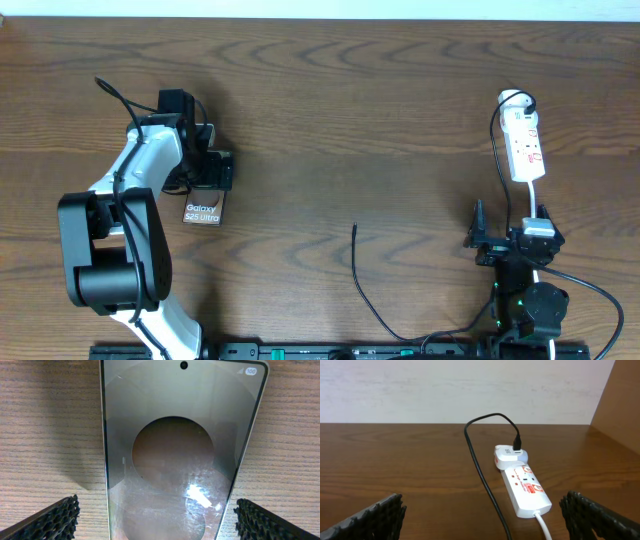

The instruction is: Plug charger to phone and switch on socket

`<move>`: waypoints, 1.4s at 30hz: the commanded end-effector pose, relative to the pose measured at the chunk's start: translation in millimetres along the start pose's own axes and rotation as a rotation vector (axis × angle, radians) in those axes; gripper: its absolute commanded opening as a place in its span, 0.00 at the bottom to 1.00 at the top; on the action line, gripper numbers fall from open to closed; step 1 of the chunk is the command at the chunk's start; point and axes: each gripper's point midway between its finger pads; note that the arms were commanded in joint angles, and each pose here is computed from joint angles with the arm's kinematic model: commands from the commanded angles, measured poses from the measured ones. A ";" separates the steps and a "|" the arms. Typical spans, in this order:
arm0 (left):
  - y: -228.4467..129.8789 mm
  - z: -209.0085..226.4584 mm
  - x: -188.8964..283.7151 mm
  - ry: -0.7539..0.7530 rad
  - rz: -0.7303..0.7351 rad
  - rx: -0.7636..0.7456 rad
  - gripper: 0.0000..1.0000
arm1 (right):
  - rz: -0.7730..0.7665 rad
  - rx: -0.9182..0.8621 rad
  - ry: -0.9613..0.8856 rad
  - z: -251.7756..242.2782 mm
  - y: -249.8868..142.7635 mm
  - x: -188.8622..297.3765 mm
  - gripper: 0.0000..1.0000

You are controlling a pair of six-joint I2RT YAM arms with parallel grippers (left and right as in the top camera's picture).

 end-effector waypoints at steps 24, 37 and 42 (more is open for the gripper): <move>-4.9 -8.4 -5.6 -0.046 0.021 -0.018 0.98 | 0.000 0.005 0.011 2.6 -0.6 0.1 0.99; -3.3 -6.5 -10.6 -0.036 0.003 -0.019 0.98 | 0.000 0.005 0.011 2.6 -0.6 0.1 0.99; -6.0 -6.2 -13.7 -0.036 0.006 -0.020 0.98 | 0.000 0.005 0.011 2.6 -0.6 0.1 0.99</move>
Point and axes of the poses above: each gripper's point midway between its finger pads, its own x axis back along the fingers, its own z axis along the line the jaws close on, y = z × x, and after that the axes turned 9 degrees about x, right-handed
